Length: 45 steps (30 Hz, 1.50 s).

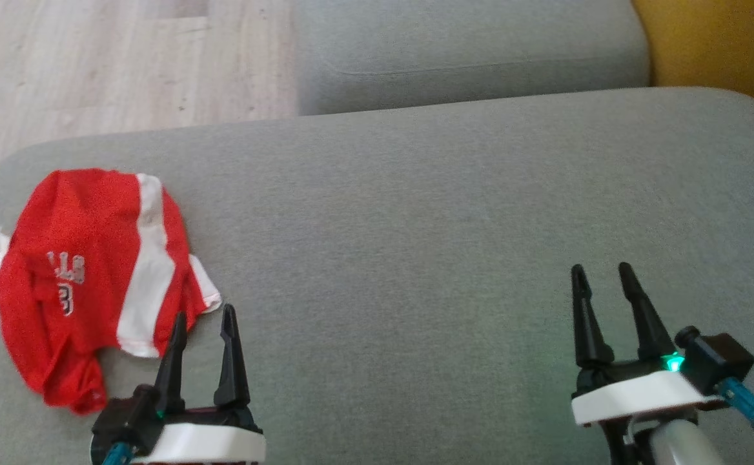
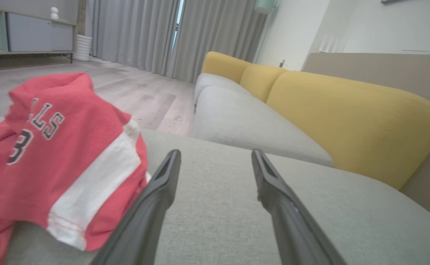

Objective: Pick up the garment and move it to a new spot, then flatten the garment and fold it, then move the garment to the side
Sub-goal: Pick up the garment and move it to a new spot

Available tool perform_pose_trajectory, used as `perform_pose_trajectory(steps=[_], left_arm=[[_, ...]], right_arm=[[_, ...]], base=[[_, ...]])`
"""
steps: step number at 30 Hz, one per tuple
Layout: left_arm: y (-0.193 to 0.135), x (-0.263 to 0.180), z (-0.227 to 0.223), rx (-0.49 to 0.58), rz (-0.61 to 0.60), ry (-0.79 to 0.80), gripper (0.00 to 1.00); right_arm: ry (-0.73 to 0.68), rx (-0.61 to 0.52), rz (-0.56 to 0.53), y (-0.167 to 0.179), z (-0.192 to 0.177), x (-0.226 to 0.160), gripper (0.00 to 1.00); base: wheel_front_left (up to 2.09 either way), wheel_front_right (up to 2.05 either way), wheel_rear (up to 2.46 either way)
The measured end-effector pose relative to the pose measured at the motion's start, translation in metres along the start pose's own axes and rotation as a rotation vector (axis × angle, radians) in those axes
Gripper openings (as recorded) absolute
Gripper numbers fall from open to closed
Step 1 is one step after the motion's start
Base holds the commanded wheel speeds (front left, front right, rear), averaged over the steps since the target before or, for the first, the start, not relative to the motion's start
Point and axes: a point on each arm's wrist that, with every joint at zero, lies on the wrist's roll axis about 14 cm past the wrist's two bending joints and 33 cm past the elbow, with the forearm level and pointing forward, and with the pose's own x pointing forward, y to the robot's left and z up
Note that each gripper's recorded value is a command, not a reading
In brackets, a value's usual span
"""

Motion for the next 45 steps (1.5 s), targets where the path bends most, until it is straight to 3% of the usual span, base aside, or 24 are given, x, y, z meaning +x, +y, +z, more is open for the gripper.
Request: perform_pose_trajectory(steps=[18, 28, 37, 45], left_arm=[[0.08, -0.071, 0.024, 0.022, 0.304, -0.092, 1.0], [0.103, -0.103, 0.036, 0.031, 0.406, -0.148, 1.0], [0.111, -0.118, 0.036, 0.032, 0.445, -0.156, 1.0], [0.115, -0.106, 0.037, 0.058, 0.444, -0.138, 1.0]], right_arm=[[0.113, 0.053, 0.325, 0.106, -0.034, 0.009, 1.0], [0.141, 0.063, 0.452, 0.148, -0.041, 0.008, 1.0], [0.149, 0.067, 0.486, 0.159, -0.042, 0.007, 1.0], [0.164, 0.074, 0.442, 0.144, -0.049, 0.011, 1.0]], base=[[0.0, 0.0, 0.0], [0.0, 0.0, 0.0], [0.0, 0.0, 0.0], [0.0, 0.0, 0.0]])
